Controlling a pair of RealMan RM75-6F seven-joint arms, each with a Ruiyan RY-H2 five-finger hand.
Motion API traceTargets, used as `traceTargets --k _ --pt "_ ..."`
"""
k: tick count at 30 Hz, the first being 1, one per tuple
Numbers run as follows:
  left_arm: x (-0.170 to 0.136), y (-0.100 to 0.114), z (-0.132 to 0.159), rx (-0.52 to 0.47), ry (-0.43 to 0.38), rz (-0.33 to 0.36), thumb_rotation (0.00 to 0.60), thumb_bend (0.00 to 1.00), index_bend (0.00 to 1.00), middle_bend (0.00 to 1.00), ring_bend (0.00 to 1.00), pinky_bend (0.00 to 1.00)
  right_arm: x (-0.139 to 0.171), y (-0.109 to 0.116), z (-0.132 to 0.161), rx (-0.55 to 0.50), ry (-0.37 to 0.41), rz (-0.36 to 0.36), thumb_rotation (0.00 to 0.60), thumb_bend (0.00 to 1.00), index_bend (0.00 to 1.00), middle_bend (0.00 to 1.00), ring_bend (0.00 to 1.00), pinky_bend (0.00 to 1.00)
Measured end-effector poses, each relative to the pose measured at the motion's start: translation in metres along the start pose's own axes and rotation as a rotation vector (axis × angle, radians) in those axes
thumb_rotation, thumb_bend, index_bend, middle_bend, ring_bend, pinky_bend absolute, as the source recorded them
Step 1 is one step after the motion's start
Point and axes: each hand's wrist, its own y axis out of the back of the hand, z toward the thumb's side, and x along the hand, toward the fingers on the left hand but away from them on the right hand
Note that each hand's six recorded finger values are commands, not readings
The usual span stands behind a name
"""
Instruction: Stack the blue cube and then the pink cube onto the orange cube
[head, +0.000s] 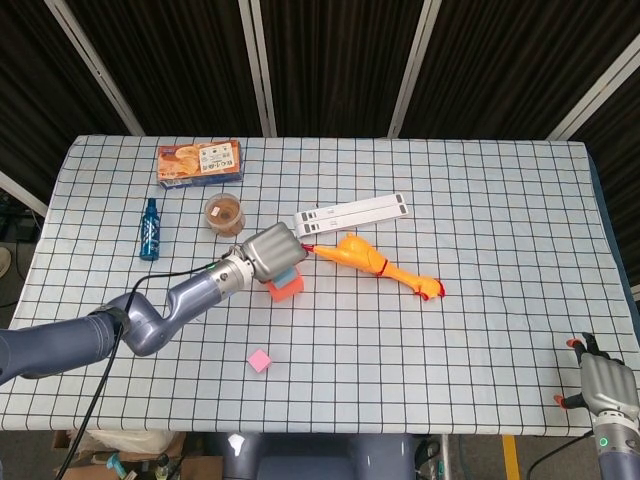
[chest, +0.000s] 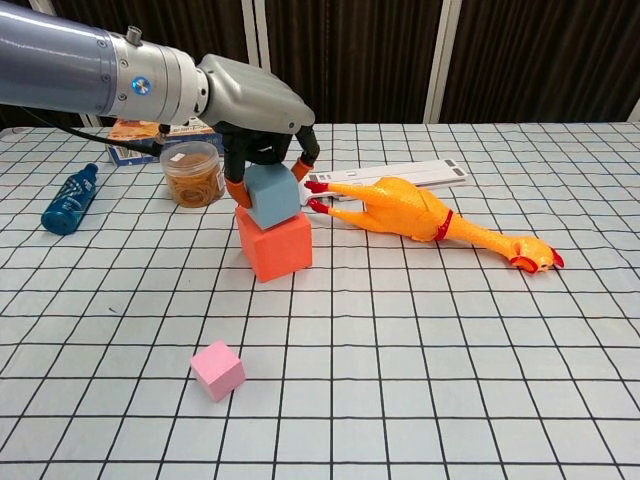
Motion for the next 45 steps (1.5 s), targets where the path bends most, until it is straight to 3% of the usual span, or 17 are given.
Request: traceTargets --k 45 --pt "0.0013 -0.0025 -0.0021 -0.007 0.027 -0.023 0.6 0.32 0.75 0.7 0.74 1.0 -0.0005 -0.0005 0.0013 0.0 0.004 0.006 0.6 0.12 0.21 0.07 0.24 0.26"
